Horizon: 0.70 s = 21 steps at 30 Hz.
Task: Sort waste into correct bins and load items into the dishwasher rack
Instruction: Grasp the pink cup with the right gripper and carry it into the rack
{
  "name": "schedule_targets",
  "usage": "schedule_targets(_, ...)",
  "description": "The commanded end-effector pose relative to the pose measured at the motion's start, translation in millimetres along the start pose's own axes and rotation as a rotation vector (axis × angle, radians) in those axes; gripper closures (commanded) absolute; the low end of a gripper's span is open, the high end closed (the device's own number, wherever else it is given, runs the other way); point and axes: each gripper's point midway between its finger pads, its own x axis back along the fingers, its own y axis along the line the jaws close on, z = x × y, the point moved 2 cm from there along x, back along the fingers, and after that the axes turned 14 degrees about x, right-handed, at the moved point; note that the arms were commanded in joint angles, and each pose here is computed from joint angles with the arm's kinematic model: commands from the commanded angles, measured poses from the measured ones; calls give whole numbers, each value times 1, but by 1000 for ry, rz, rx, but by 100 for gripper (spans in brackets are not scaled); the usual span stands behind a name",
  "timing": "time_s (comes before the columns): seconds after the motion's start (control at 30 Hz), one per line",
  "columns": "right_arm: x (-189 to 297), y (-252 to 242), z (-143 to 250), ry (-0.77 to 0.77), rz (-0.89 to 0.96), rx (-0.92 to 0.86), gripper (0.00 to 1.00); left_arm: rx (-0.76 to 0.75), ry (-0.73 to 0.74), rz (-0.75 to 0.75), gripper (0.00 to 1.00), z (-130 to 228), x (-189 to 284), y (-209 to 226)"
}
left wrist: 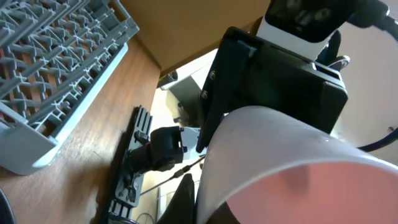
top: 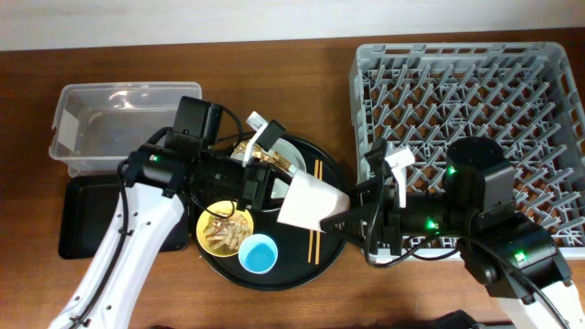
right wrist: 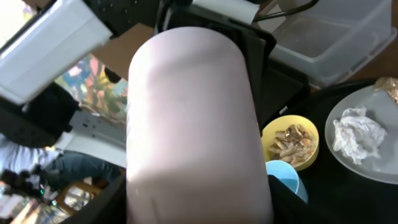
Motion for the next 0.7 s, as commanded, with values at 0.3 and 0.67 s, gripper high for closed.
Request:
schedule_targets(0.3, 63, -37, 32, -11, 500, -151, 60, 108, -85, -480, 8, -4, 17, 67)
schedule_targets(0.67, 137, -114, 134, 360, 1180, -656, 60, 174, -112, -729, 24, 11, 44, 89)
